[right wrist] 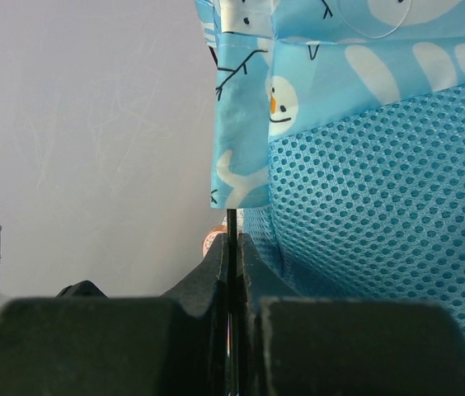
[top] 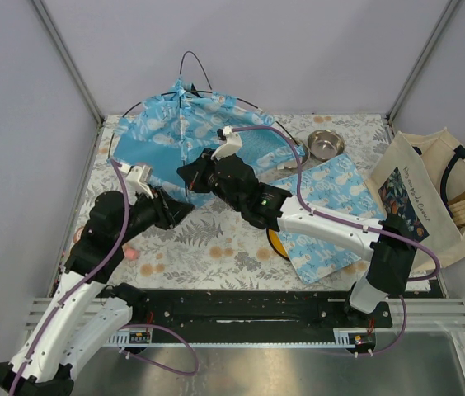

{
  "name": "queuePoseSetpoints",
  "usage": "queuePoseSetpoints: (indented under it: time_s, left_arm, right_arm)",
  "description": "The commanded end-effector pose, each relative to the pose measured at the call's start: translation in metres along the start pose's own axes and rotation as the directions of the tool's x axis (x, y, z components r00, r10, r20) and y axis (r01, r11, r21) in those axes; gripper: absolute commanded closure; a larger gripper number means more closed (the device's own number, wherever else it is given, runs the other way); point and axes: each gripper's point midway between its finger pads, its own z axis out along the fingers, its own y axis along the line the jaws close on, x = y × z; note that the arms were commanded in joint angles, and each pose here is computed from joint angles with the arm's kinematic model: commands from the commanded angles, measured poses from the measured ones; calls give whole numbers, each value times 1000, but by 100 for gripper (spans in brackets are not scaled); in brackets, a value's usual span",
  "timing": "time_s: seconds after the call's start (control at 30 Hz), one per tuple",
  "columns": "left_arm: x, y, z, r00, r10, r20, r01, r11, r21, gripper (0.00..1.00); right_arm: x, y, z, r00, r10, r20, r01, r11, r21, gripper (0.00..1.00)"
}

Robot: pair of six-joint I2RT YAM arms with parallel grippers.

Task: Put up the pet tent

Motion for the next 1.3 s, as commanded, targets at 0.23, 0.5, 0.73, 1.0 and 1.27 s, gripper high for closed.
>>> queuePoseSetpoints:
  time_s: [0.23, 0.5, 0.73, 1.0, 1.27]
  left_arm:
    - [-8, 10, 1, 996, 63, 56, -61, 997, -41, 69]
    - [3, 15, 5, 996, 69, 49, -68, 997, -26, 58]
    - [-2, 17, 9, 995, 66, 75, -64, 997, -35, 79]
    - [-2, 5, 4, 995, 74, 61, -75, 997, 14, 100]
    - [-3, -6, -4, 995, 76, 62, -80, 995, 54, 100]
  right_arm:
    - [-33, -27, 12, 993, -11, 118, -2, 994, 110, 100]
    - [-34, -25, 13, 993, -11, 117, -1, 994, 106, 100]
    - [-33, -25, 13, 993, -15, 114, 3, 994, 105, 100]
    - [-32, -27, 16, 993, -25, 117, 12, 994, 109, 100]
    - [-36, -26, 22, 988, -55, 142, 40, 993, 108, 100]
